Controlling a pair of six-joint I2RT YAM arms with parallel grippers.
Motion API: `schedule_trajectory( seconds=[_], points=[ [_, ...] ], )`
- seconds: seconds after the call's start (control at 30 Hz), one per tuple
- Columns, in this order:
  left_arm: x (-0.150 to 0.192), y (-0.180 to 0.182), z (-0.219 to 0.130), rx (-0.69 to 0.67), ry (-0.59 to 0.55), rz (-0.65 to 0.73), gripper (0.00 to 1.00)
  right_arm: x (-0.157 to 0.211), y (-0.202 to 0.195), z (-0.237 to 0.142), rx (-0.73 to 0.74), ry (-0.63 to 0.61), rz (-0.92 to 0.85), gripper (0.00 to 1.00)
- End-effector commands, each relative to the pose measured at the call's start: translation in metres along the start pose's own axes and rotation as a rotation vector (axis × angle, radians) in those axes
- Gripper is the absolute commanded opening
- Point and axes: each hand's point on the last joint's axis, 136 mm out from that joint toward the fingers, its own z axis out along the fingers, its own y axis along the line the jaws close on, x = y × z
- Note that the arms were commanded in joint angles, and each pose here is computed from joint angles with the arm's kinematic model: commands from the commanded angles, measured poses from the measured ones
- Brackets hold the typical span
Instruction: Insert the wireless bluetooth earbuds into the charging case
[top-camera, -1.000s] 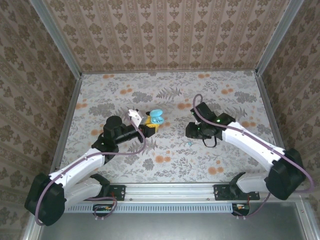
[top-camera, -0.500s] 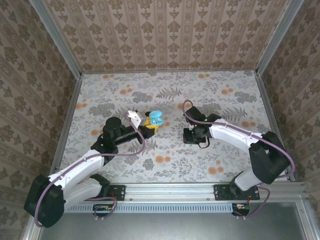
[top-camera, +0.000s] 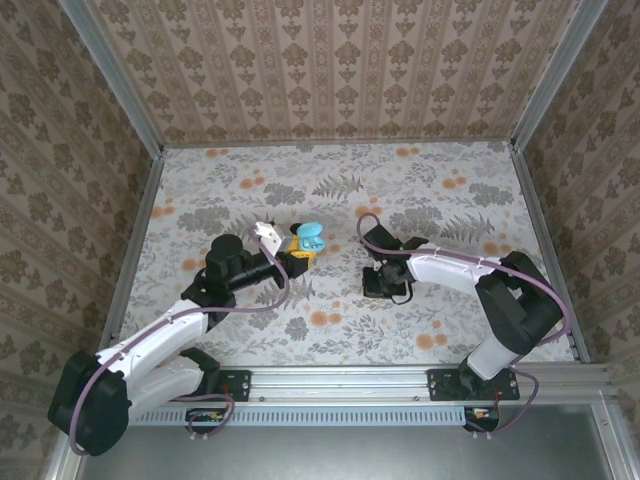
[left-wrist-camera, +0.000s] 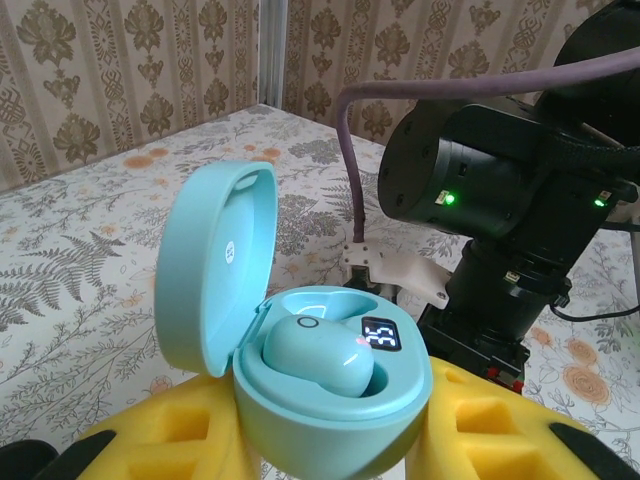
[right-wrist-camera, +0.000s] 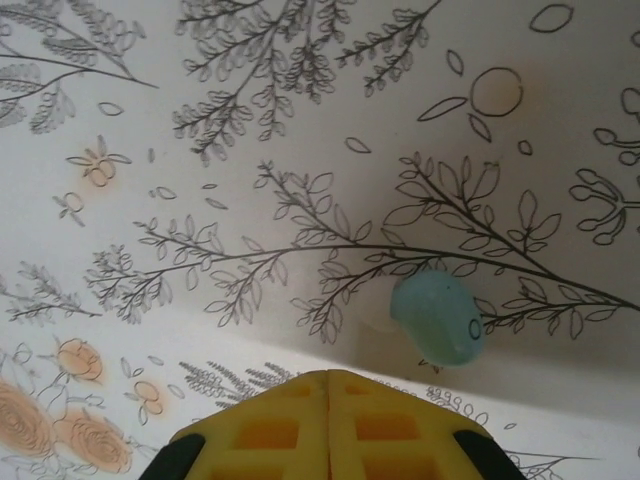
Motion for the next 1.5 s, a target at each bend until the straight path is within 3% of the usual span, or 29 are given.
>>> schedule_trajectory(
  seconds=[0.0,0.33,0.9,1.1,1.27,1.47],
  points=[
    [-0.002,0.003,-0.002,-0.009,-0.006,0.002,0.20,0.000,-0.015,0.007,0.082,-0.003,0.001,0.07],
    [0.000,0.004,0.000,-0.009,-0.004,0.001,0.20,-0.002,-0.041,0.001,0.211,0.003,-0.009,0.06],
    [-0.003,0.002,-0.007,-0.019,-0.004,0.011,0.20,-0.061,-0.034,-0.005,0.277,-0.045,-0.087,0.04],
    [-0.003,0.003,-0.012,-0.037,-0.006,0.020,0.20,-0.062,-0.037,-0.034,0.298,-0.091,-0.099,0.04],
    [-0.003,0.004,-0.012,-0.039,-0.005,0.021,0.20,-0.064,-0.026,-0.058,0.249,-0.139,-0.136,0.10],
    [-0.006,0.004,-0.010,-0.030,-0.011,0.019,0.20,-0.061,-0.002,-0.062,0.187,-0.140,-0.387,0.25]
  ],
)
